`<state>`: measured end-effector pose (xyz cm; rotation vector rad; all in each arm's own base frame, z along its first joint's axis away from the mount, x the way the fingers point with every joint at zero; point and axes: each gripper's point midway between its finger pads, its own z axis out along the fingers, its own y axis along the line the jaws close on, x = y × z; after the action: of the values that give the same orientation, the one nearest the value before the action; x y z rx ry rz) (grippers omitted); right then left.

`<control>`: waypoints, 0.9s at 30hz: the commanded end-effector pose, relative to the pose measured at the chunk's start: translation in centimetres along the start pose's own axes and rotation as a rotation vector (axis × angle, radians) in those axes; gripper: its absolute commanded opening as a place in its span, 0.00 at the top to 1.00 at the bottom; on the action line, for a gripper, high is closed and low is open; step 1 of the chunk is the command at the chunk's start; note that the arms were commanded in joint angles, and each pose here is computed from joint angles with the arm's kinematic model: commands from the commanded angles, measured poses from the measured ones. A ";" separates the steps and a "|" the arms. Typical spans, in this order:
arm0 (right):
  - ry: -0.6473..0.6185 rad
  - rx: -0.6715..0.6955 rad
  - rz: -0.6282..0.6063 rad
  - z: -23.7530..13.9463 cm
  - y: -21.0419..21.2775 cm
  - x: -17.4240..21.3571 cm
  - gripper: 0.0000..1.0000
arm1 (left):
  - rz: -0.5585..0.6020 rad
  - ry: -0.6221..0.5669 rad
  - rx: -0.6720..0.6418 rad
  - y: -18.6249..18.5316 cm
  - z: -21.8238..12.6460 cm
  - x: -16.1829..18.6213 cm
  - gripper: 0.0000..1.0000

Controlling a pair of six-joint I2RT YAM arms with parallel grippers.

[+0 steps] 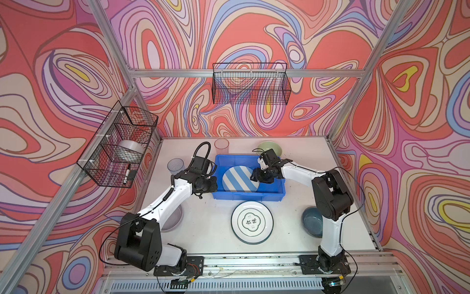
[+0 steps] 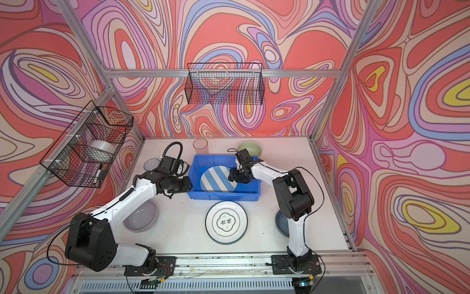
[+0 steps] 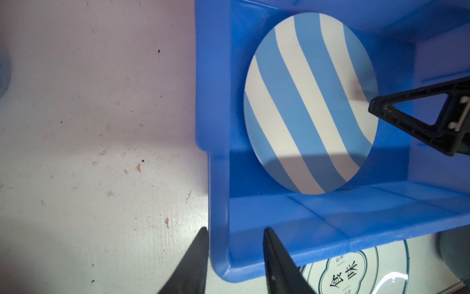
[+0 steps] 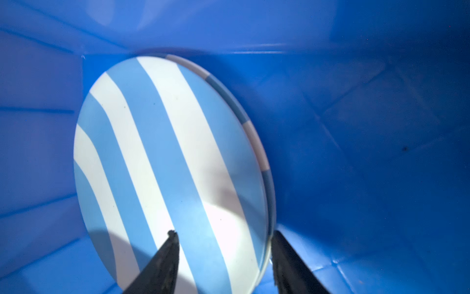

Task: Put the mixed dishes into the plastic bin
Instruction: 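Lower the striped plate into the bin onto the first plate with the right gripper, then open the right gripper and release the striped plate inside the bin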

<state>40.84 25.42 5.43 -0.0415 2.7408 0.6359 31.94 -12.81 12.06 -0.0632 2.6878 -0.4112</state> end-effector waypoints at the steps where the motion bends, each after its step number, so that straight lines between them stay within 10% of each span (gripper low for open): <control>1: -0.066 0.063 -0.026 -2.2 -0.1 -1.6 0.37 | 0.007 -0.002 0.003 -0.2 -0.6 -0.2 0.60; 27: 0.071 0.080 -0.079 2.1 1.6 0.6 0.39 | 0.015 0.056 0.034 -0.5 1.6 0.5 0.62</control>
<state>40.73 26.61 3.88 -0.1251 2.8189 0.4801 31.87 -13.28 10.54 -0.0554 2.7374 -0.4305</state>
